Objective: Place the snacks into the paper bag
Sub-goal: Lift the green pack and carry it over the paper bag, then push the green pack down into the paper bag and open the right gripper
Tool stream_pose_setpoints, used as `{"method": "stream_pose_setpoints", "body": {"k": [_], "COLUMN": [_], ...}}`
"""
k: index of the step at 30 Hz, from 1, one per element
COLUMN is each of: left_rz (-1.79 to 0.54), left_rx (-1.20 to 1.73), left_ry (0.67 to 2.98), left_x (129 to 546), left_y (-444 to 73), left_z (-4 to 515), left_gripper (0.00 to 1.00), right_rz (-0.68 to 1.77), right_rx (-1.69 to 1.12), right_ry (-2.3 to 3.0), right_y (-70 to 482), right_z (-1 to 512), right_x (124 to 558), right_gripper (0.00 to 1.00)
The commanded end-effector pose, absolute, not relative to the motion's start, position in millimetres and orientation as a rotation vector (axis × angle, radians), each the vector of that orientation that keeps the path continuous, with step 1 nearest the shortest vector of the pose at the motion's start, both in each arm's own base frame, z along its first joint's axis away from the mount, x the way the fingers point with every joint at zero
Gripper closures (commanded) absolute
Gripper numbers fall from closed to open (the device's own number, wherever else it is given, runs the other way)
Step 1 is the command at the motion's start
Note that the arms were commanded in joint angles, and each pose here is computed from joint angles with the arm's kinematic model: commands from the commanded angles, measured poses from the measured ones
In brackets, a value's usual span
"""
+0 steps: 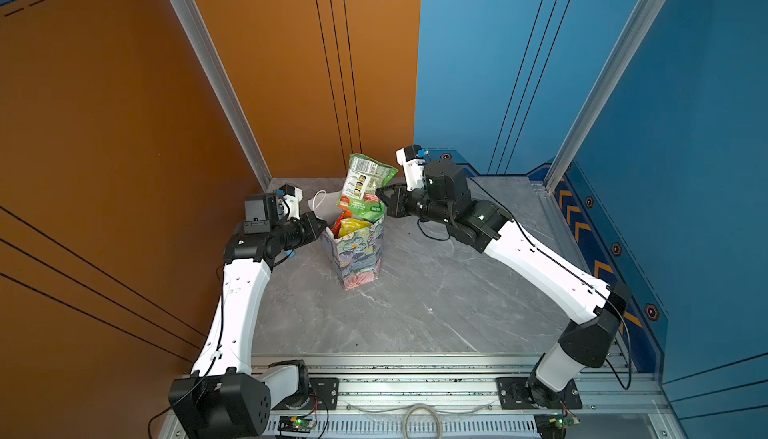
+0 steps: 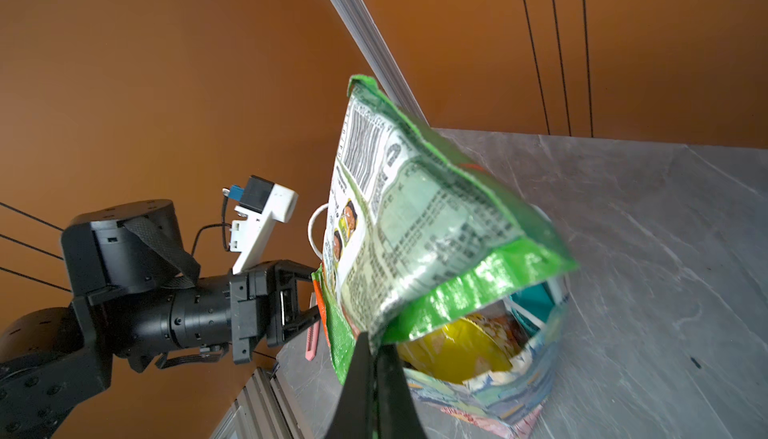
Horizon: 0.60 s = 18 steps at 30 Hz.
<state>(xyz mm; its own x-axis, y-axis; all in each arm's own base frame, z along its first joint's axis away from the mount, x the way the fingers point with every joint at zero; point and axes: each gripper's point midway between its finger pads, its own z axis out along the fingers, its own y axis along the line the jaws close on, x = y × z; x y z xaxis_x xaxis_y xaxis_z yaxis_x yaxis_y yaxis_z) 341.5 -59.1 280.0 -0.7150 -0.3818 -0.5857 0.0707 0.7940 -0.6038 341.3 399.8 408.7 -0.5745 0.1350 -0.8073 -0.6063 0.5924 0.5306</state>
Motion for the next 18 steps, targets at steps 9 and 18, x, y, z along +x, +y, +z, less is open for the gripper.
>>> {"method": "stream_pose_setpoints", "body": {"k": [9,18], "left_rz": [-0.817,-0.817], "left_rx": [-0.223,-0.221], "left_ry": [2.233,2.228], "left_x": [341,342], "left_y": [-60,-60], "left_z": [282,285], "left_gripper": [1.0,1.0], "right_rz": [0.972,0.888], "right_rx": [-0.563,-0.551], "right_ry": [2.058,2.184], "right_y": [439,430], "right_z": [376,329], "right_x": [361,388], "right_gripper": [1.0,1.0]}}
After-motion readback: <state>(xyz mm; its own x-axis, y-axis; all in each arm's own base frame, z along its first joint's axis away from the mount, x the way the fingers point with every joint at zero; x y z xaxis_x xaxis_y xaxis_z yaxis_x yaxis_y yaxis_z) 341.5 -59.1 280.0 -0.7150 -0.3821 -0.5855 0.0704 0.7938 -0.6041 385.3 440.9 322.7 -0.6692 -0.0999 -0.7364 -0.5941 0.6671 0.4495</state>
